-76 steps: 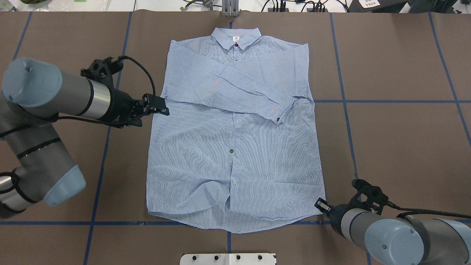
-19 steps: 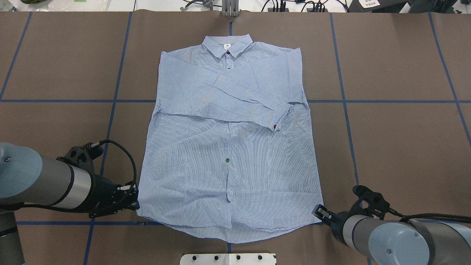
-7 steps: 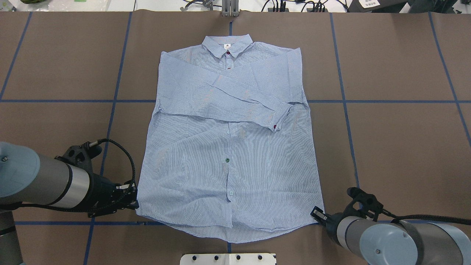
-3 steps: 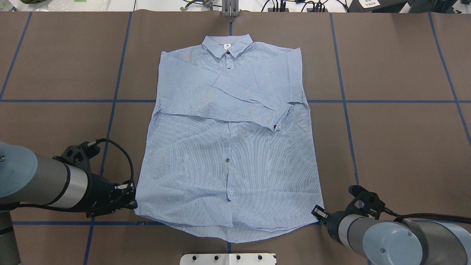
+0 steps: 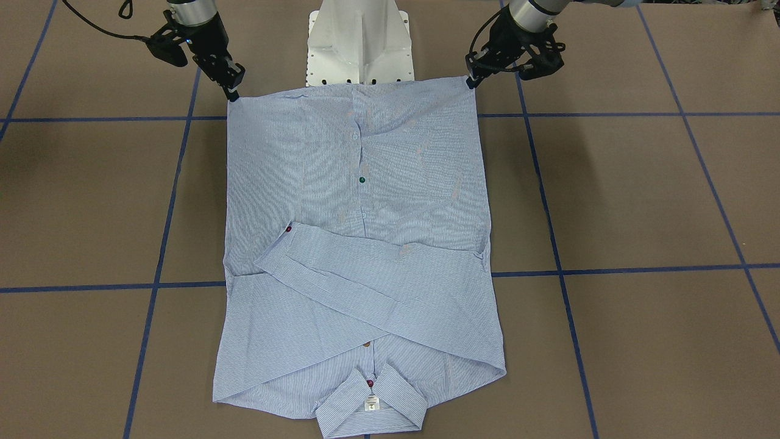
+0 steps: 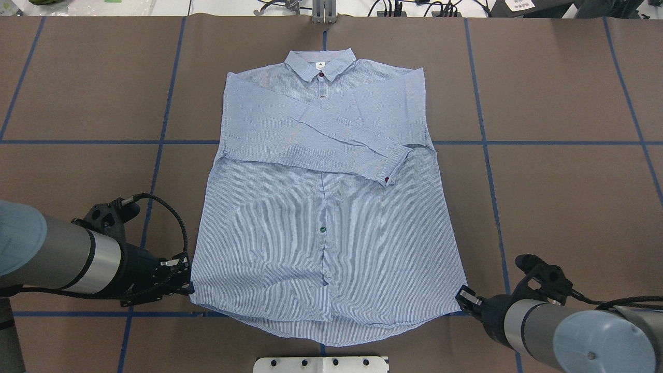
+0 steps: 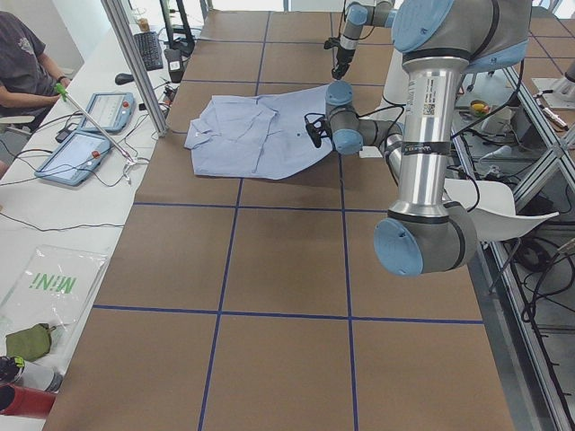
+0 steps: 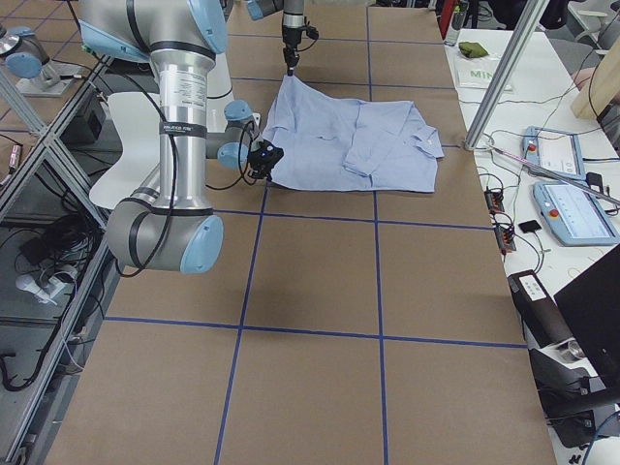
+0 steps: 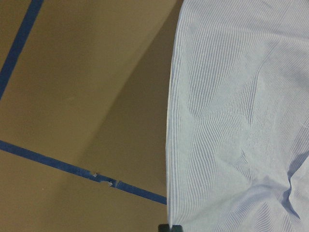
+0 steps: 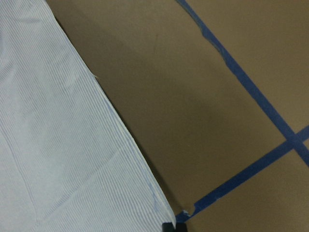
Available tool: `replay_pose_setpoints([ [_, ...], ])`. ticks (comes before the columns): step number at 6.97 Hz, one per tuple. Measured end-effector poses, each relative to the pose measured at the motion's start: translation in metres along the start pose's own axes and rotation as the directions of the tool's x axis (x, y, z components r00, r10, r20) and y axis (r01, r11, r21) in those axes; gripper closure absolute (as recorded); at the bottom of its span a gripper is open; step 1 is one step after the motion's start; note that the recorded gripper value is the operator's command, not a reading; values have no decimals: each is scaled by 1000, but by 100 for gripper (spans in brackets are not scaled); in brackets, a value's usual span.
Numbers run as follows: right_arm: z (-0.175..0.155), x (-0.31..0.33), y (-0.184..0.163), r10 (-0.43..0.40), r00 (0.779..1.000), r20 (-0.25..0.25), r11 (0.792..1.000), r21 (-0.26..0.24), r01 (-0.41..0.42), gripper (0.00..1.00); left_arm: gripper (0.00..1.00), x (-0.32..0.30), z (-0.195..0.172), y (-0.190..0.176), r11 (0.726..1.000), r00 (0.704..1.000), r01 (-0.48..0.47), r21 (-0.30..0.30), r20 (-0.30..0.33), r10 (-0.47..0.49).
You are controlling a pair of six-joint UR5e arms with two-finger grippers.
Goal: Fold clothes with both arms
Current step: 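Lift the hem with both grippers and carry it toward the collar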
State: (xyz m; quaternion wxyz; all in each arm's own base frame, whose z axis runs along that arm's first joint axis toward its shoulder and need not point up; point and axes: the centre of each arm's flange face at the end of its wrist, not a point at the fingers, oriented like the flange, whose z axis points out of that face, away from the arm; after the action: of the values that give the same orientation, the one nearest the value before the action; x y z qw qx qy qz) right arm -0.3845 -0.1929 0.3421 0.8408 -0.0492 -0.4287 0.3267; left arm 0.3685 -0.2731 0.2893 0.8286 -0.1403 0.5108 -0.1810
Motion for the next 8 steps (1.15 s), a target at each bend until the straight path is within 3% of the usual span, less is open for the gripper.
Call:
replay_pose_setpoints([
  [2, -40, -36, -58, 73, 997, 29, 997, -39, -72, 100, 100, 21, -27, -40, 998, 998, 40, 41, -48, -38],
  [4, -53, -77, -121, 83, 994, 64, 995, -56, -80, 100, 100, 60, -48, -98, 993, 991, 89, 84, -104, -80],
  [6, -45, -152, -170, 83, 995, 53, 997, -15, -82, 100, 100, 98, -56, -165, 977, 982, 150, 152, -135, -130],
  [8, -47, -210, -218, 59, 998, 17, 997, 57, -60, 100, 100, 116, -66, -236, 956, 978, 183, 227, -138, -155],
])
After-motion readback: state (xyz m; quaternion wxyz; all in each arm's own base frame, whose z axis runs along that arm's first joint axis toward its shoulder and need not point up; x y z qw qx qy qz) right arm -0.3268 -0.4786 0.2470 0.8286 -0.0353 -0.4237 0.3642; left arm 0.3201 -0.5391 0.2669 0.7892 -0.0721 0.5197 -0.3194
